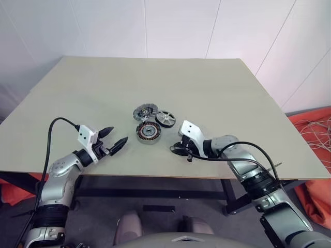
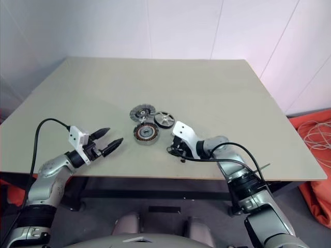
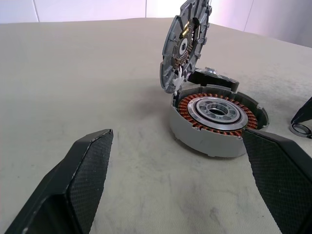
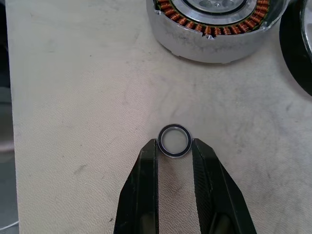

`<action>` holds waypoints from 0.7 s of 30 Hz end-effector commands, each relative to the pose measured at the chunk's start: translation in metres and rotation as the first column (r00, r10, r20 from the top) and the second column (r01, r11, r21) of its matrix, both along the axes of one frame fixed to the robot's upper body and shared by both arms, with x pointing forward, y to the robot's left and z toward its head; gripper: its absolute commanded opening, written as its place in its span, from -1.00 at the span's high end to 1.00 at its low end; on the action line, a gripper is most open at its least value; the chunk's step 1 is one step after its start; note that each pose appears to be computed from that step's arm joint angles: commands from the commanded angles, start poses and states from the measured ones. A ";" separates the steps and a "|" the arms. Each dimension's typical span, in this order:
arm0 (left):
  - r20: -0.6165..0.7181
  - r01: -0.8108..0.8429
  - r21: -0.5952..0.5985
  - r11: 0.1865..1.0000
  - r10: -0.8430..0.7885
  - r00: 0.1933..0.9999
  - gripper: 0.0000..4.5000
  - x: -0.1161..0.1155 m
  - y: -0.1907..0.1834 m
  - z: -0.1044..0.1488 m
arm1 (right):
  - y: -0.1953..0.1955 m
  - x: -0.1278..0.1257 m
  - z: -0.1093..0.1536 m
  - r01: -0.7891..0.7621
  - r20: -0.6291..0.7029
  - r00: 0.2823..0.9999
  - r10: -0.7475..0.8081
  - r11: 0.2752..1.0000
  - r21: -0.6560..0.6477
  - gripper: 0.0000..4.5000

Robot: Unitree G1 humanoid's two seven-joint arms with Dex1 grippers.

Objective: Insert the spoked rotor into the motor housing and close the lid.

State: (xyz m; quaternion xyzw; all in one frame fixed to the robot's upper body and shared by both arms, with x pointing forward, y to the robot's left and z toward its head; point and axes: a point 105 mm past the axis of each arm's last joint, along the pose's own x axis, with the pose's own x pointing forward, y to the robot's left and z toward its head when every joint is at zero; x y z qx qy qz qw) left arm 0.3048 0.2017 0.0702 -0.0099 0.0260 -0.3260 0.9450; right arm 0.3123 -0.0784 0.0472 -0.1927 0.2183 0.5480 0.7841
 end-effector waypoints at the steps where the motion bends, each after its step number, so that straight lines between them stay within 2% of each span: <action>1: 0.055 0.006 0.013 1.000 -0.006 0.998 -1.00 0.003 0.001 0.015 | 0.018 0.008 0.045 -0.056 0.058 0.997 0.053 0.997 0.058 0.71; 4: 0.054 0.006 0.012 1.000 -0.006 0.998 -1.00 0.003 0.001 0.015 | 0.035 0.015 0.072 -0.063 0.045 0.997 0.060 0.994 0.086 0.71; 9: 0.055 0.003 0.008 1.000 -0.004 0.998 -1.00 0.003 0.000 0.015 | 0.058 0.023 0.093 -0.058 0.033 0.998 0.055 0.994 0.091 0.71; 11: 0.055 0.002 0.007 1.000 -0.002 0.999 -1.00 0.003 0.000 0.014 | 0.066 0.027 0.094 -0.046 0.021 0.999 0.044 0.995 0.085 0.71; 21: 0.056 0.002 0.005 1.000 -0.002 0.998 -1.00 0.003 -0.001 0.014 | 0.093 0.045 0.065 0.027 0.010 1.000 -0.027 1.000 0.013 0.71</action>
